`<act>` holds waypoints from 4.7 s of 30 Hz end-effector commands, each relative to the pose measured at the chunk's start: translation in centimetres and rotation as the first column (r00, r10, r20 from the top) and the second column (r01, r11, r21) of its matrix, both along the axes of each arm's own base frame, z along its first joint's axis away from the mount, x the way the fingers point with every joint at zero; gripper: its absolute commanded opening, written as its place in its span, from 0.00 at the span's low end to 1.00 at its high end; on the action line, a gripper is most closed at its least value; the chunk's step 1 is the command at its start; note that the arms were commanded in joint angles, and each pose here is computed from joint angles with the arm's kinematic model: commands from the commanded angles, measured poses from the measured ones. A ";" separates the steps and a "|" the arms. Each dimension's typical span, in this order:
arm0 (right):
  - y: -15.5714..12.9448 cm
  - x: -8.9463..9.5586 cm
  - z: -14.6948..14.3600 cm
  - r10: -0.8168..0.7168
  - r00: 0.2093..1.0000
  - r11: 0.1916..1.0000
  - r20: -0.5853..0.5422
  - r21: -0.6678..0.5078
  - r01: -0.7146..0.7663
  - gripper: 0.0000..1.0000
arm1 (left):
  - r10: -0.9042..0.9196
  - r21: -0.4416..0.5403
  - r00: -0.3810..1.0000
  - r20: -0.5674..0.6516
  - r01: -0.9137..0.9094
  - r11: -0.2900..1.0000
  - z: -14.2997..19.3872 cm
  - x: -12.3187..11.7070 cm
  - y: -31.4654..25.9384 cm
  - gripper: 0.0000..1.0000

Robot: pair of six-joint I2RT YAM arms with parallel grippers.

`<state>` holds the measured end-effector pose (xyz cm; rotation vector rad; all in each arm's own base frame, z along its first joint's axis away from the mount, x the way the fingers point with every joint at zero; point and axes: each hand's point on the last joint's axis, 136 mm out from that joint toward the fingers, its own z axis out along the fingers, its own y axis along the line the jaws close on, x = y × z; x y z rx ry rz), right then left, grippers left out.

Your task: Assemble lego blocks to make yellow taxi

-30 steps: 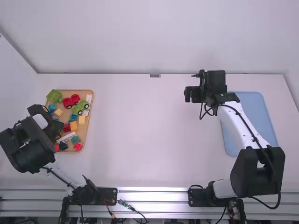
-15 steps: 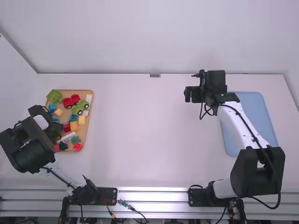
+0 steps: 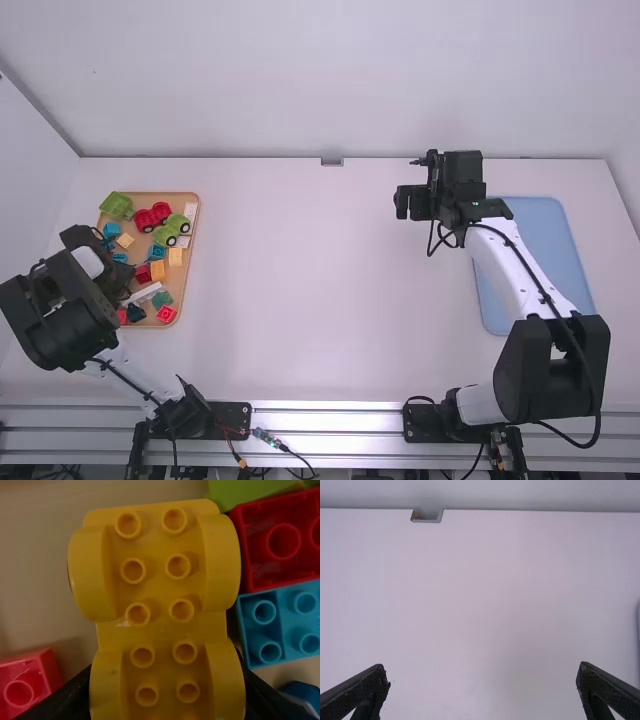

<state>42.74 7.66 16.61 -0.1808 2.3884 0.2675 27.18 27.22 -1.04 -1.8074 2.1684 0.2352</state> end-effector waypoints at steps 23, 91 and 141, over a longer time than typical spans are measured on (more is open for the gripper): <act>0.2 0.6 1.0 0.010 1.000 1.000 0.029 0.000 -0.010 0.99 | -0.217 0.002 0.976 0.027 0.217 0.976 6.4 3.4 -1.7 0.07; 3.4 -9.8 2.4 0.349 0.909 0.936 0.227 -0.037 -0.351 0.99 | -0.183 0.037 -0.975 -0.130 0.179 -0.983 0.3 2.8 -46.2 0.25; 4.7 -8.2 6.6 0.352 0.864 0.932 0.360 -0.047 -0.360 0.99 | -0.826 0.185 0.564 0.002 0.811 0.555 16.2 16.2 -10.1 0.99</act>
